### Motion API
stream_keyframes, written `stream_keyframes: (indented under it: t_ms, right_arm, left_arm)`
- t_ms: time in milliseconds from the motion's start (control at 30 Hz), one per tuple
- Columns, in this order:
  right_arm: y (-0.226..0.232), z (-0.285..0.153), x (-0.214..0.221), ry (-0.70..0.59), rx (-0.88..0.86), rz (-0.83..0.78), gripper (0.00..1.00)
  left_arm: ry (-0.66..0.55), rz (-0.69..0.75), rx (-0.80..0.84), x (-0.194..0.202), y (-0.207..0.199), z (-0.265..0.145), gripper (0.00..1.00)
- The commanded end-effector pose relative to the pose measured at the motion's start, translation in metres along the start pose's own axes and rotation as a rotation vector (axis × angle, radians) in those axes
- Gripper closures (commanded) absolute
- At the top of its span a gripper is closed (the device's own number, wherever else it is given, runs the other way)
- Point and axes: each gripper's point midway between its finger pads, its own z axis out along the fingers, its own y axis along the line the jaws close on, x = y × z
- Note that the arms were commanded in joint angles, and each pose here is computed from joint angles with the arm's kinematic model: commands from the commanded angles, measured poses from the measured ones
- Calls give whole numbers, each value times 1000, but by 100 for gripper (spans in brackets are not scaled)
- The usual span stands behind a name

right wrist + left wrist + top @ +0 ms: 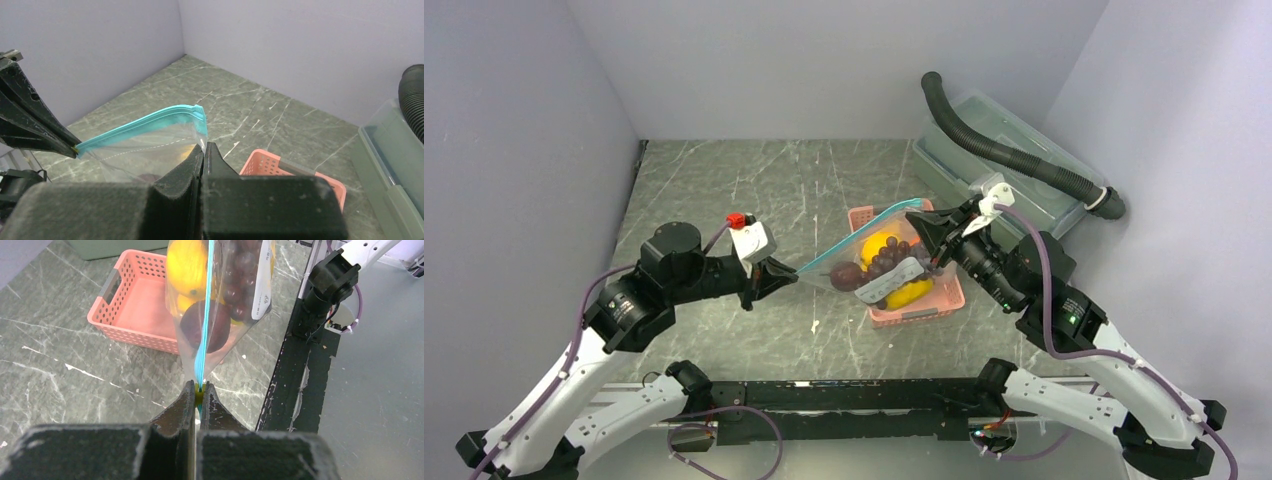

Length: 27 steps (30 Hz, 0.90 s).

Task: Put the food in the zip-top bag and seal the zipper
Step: Zip the zipper food storage bag at the center of the board, then place the zipper food storage bag at the center of the board.

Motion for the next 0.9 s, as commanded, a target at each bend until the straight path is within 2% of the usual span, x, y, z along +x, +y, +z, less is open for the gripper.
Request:
stream_keyframes:
  t_ms: [0,200,400,633,700,800,833,867]
  right_arm:
    - [-30,-12,-59,-215,152,20,100]
    - [-30,-13,-60,-217,151,17,100]
    - [-25,-11,-60,-217,122,23,100]
    - [-21,-8,-53,-206,101,22,100]
    - [-19,-7,-52,-202,92,20,100]
    - [-18,-6,-51,-202,83,17,100]
    - [-16,-5,-50,-201,78,18,100]
    - [-16,-4,-50,-199,74,17,100]
  left_arm:
    - [74,-55,-28,23,0,-7,100]
    - [79,-61,-39,26,0,-10,97]
    - [62,-62,-14,19,-3,-8,80]
    - [35,-50,-66,7,5,-10,56]
    - [20,-49,-94,3,10,-11,41]
    - [-7,-42,-109,-5,13,-12,37]
    - [-15,-40,-114,-8,14,-12,32]
    - [-20,-39,-119,-10,15,-11,20]
